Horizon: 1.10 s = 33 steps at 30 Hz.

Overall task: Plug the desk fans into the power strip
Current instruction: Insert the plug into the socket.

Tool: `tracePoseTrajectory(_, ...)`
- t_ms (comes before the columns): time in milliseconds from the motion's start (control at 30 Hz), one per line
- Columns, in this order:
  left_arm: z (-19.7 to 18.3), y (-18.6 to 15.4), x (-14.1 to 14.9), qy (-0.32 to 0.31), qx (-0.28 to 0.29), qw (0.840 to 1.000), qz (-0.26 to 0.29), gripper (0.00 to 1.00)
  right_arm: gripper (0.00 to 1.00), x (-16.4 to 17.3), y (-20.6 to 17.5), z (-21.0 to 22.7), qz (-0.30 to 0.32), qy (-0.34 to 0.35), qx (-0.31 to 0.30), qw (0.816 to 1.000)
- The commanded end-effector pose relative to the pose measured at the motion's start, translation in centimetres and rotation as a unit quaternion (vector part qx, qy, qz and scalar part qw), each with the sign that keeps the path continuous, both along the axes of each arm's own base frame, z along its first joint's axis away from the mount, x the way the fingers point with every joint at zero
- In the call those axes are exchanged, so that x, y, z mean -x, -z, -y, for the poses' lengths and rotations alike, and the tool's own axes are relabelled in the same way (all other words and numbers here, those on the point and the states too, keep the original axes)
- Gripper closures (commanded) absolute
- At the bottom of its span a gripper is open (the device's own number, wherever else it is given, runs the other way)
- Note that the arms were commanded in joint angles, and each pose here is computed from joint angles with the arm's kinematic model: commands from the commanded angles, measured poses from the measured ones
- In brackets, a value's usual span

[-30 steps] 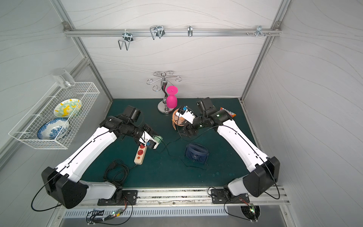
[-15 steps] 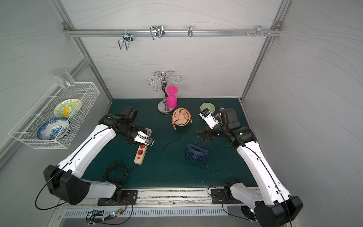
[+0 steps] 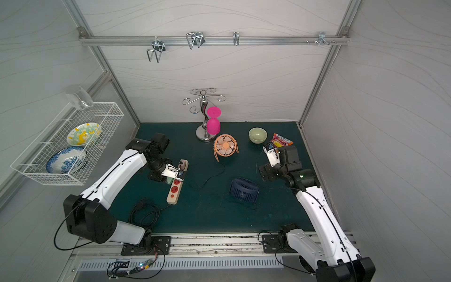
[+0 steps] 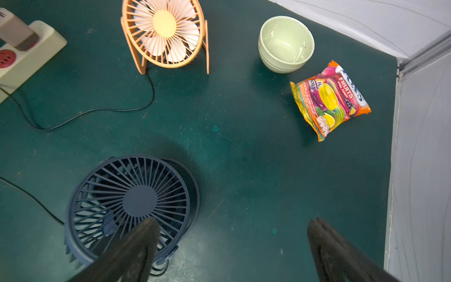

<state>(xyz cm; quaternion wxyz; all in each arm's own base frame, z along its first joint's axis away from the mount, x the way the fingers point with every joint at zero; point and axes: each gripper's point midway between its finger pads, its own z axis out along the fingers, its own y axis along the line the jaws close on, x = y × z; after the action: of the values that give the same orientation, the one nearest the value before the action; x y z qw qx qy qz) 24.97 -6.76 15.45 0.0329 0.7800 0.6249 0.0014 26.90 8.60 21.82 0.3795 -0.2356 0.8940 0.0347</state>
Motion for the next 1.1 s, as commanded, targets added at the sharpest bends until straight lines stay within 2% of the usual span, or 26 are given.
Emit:
tracePoseTrajectory(0,-1.6,0.7,-0.2,-0.032,-0.036,0.999,-0.022,1.00,0.01,-0.6,-0.6,1.2,0.040,0.043,0.007,0.998)
tracePoseTrajectory(267,-2.5,3.2,-2.6,-0.045,-0.069,0.996,-0.024,1.00,0.01,-0.1,-0.1,2.4,0.092,0.058,0.033,0.994)
tracePoseTrajectory(667,-1.0,4.6,-7.0,-0.044,-0.038,0.998,0.018,1.00,0.01,-0.2,0.0,2.3,0.105,0.060,0.031,0.992)
tracePoseTrajectory(900,0.9,4.9,-7.8,-0.035,-0.010,0.999,0.023,1.00,0.01,-0.3,0.1,2.3,0.103,0.058,0.035,0.992)
tracePoseTrajectory(1067,1.6,5.3,-6.9,-0.030,-0.009,1.000,-0.002,1.00,0.01,-0.3,0.2,2.3,0.105,0.056,0.037,0.992)
